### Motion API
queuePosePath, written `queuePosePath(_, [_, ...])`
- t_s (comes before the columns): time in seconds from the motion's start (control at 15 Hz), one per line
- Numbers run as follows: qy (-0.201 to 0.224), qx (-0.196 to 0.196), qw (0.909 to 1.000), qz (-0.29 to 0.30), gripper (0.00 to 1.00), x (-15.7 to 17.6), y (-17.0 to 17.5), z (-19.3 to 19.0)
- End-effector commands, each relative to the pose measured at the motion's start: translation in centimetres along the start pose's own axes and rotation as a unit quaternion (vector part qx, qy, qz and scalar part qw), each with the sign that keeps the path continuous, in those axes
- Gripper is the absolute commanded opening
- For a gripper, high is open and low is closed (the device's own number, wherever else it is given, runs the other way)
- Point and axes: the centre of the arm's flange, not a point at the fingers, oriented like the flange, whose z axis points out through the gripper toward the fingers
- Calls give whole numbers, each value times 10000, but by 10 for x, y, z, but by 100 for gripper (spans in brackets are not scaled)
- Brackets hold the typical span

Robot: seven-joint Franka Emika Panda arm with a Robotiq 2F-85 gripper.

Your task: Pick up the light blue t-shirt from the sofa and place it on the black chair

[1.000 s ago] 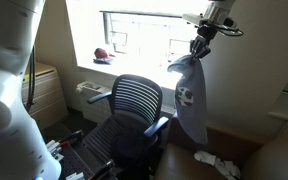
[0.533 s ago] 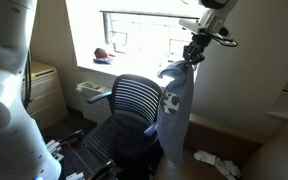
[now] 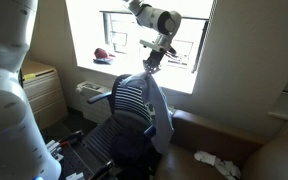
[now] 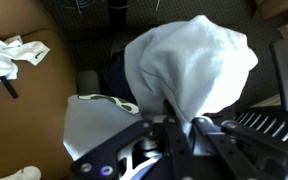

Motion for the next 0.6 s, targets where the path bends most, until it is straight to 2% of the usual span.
queuePosePath(0.0, [379,-791,9948,-518,2,-22,-69,-39])
queuePosePath(0.2, [1016,-1223,9820,-1019,2,-64,-103,-97])
queuePosePath(0.4, [1669,-1364,9636,-1581,2,-118,-124,-161])
queuePosePath(0.53, [1903,-1365,9493,-2098,2,-161,-131,-201])
